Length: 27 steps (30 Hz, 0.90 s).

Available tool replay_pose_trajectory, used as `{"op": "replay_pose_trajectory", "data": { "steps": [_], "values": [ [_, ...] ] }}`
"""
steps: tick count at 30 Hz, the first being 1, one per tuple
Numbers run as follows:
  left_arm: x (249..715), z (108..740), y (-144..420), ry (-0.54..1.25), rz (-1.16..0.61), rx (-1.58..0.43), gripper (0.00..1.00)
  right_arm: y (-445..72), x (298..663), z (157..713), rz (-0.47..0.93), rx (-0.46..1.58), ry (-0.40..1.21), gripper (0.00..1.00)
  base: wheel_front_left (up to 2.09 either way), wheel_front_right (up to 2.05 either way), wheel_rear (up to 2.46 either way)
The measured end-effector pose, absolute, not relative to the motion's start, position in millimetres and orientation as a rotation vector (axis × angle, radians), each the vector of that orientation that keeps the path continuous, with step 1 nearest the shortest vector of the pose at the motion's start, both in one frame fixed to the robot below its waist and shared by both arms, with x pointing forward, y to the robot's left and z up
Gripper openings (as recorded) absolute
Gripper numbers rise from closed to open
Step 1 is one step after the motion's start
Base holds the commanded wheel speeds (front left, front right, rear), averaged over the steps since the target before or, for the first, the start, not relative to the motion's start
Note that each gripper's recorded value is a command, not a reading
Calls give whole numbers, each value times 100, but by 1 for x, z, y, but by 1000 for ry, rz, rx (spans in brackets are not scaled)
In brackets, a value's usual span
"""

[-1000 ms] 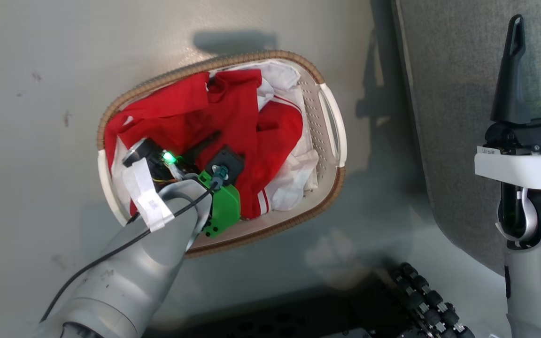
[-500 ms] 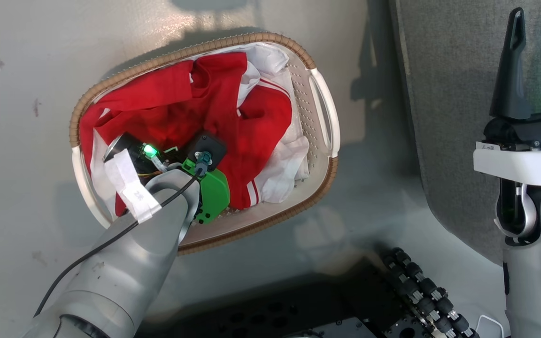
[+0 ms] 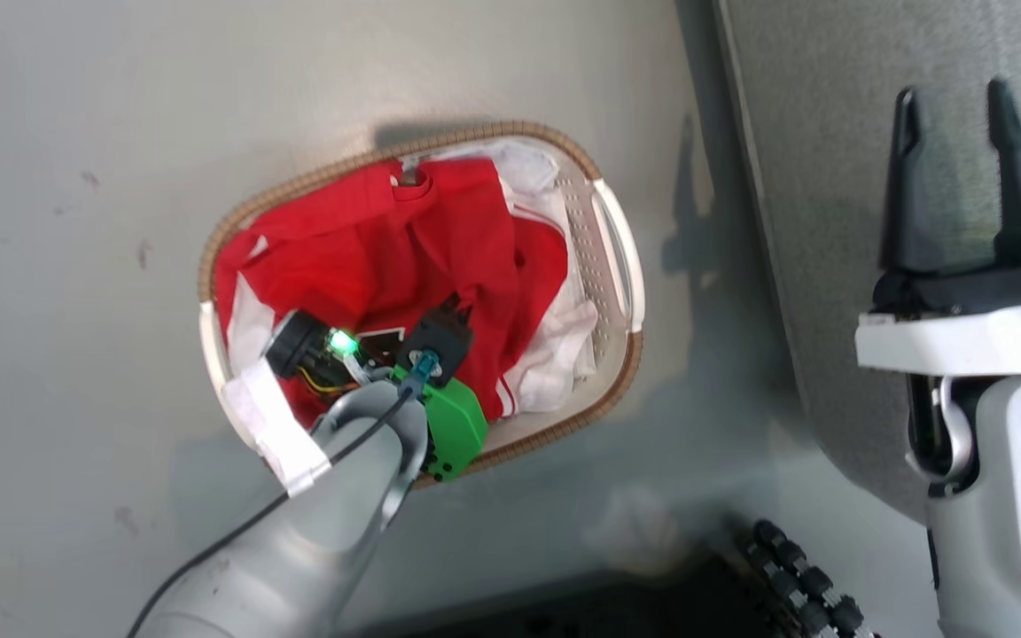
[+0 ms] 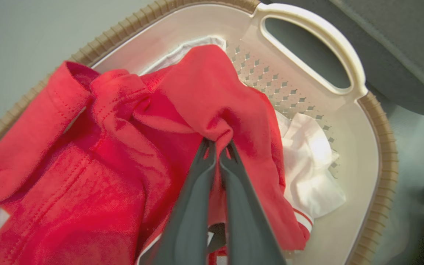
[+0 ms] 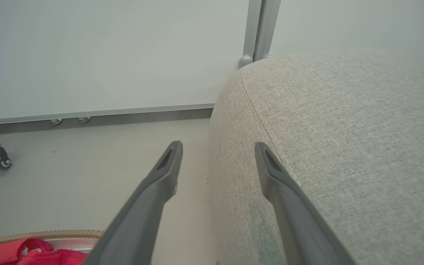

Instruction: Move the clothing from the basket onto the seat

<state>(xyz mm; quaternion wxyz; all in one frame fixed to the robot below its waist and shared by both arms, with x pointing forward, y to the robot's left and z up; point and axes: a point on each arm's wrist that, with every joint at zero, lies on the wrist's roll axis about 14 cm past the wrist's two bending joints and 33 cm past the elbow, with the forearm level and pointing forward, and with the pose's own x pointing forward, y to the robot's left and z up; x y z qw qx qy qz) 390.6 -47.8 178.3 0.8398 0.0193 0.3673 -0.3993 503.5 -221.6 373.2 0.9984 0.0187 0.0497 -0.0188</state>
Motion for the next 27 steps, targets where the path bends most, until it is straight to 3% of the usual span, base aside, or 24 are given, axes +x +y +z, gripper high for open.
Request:
{"op": "replay_pose_trajectory", "data": {
  "steps": [12,27],
  "values": [
    [401,277,-29,545,-760,17,0,-207,468,422,-5,36,62,100,0,0,0],
    [414,421,1,157,-680,128,0,-186,407,493,49,38,-60,100,0,0,0]
  ]
}}
